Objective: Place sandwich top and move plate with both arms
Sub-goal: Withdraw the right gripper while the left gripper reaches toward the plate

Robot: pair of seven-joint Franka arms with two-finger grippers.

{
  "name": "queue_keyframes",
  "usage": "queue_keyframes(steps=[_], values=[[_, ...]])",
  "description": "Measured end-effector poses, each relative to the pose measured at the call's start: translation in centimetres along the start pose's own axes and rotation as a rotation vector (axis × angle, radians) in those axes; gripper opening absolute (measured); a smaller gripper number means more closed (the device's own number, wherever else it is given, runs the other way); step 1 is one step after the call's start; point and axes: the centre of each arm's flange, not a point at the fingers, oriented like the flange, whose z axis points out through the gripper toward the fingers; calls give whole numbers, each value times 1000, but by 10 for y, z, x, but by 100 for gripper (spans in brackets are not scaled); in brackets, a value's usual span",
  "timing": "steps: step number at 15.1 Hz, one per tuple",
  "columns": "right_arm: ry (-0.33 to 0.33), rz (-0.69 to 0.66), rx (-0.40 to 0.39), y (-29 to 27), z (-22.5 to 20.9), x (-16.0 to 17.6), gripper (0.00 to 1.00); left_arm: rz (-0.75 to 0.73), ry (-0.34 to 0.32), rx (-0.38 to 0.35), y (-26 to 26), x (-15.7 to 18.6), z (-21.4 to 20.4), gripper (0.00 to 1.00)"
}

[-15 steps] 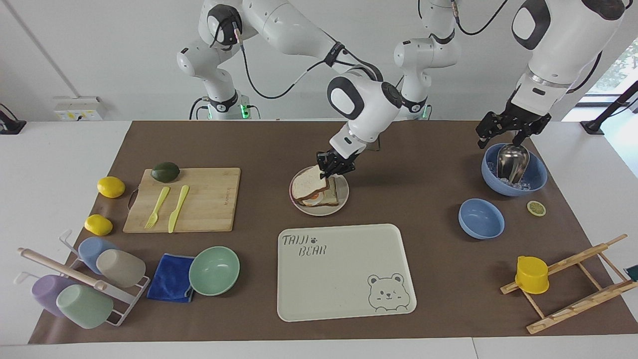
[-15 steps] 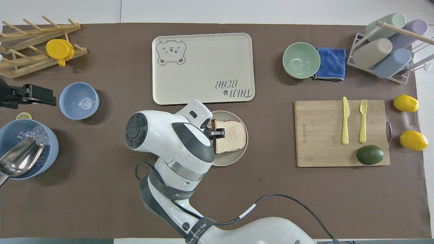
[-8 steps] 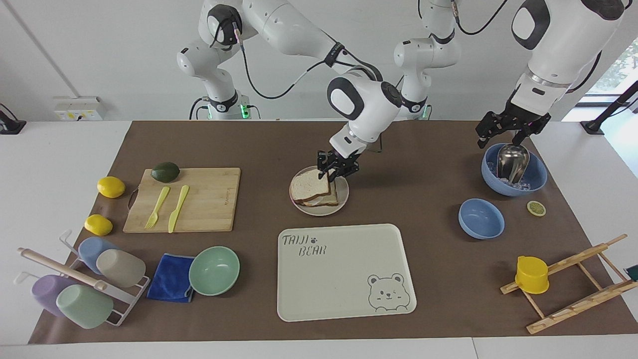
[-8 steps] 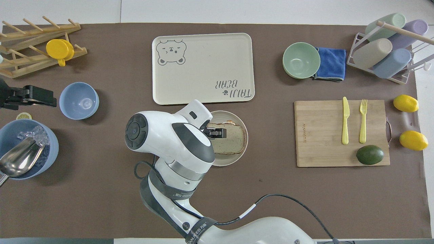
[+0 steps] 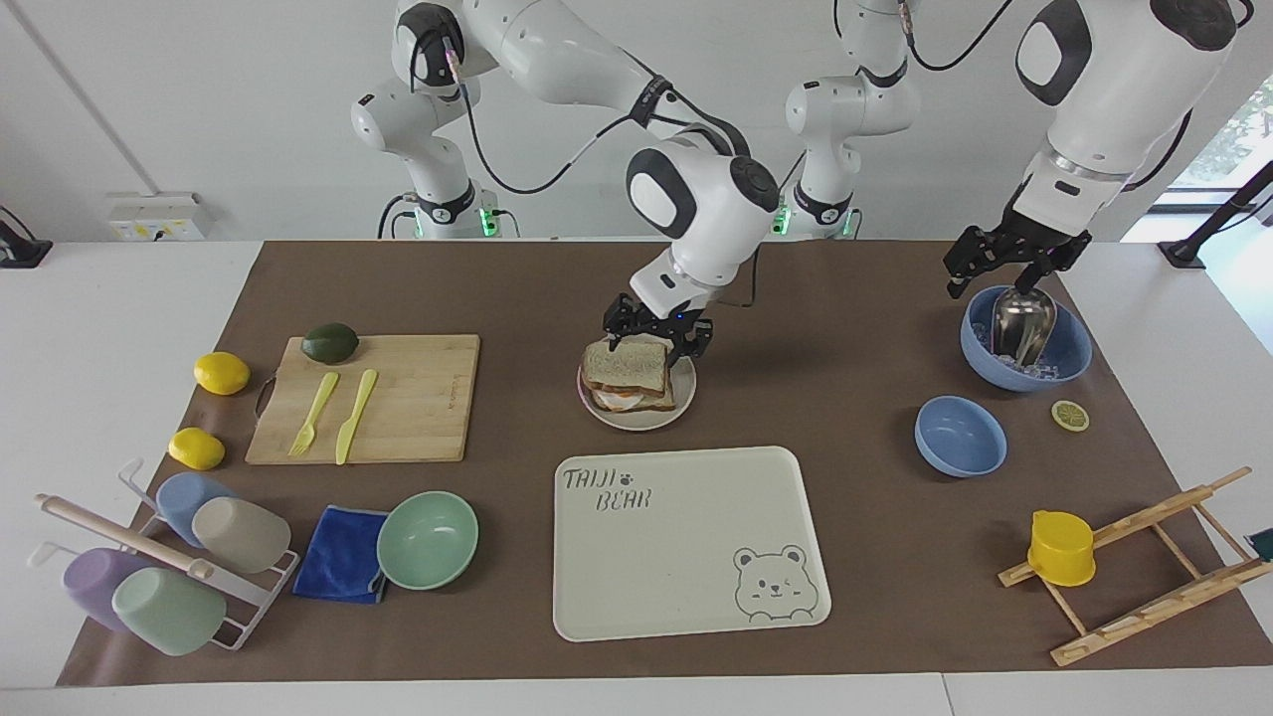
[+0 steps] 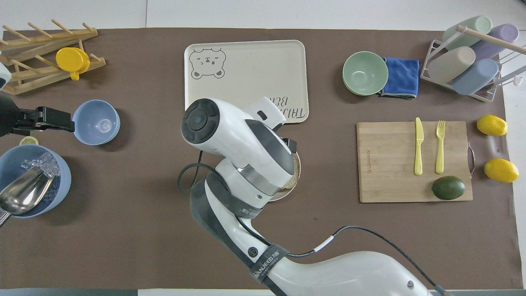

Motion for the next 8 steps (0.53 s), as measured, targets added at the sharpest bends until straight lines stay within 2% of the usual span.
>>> queue_keyframes(steps=[3,5,8], values=[[-46,-27,107,91,-17,57,100,4,-2,-44,17,-5,18,100],[-72,-28,169,166,-21,92,100,2,1,-58,49,-9,36,100],[-123,-15,186,269,-17,118,100,18,-3,-100,104,-21,66,100]])
